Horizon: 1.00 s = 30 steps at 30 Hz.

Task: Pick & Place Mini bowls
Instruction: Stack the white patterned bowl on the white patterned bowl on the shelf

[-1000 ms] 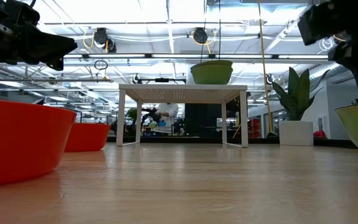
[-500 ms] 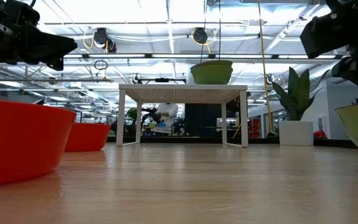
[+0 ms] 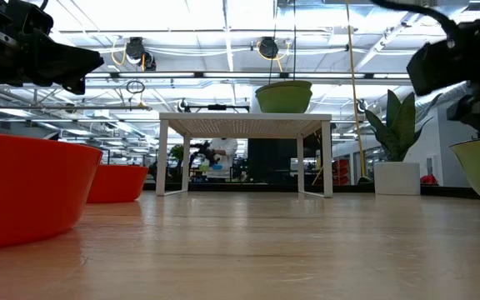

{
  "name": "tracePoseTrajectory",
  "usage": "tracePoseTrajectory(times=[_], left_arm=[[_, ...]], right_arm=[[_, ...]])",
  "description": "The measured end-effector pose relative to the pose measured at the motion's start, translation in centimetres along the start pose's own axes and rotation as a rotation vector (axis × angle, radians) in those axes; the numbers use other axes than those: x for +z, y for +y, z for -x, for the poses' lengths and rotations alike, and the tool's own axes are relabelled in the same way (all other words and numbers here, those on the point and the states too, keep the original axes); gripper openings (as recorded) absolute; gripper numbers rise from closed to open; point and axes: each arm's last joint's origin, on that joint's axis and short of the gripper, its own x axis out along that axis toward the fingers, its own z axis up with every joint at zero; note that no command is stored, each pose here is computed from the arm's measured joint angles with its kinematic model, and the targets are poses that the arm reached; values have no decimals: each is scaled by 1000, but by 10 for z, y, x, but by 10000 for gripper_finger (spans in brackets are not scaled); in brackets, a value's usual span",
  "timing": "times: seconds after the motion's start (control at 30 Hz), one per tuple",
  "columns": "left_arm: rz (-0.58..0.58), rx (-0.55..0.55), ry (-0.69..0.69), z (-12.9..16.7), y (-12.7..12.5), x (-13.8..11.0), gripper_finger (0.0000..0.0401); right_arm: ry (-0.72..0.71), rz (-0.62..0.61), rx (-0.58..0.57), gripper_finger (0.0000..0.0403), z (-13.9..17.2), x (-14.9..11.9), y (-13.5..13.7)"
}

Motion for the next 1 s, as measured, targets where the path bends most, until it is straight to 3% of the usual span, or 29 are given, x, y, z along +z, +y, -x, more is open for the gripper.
tracePoseTrajectory(times=[1.0], left_arm=[[0,0,0,0,0,0,65]], right_arm=[[5,23,106,160,7,12,-7]])
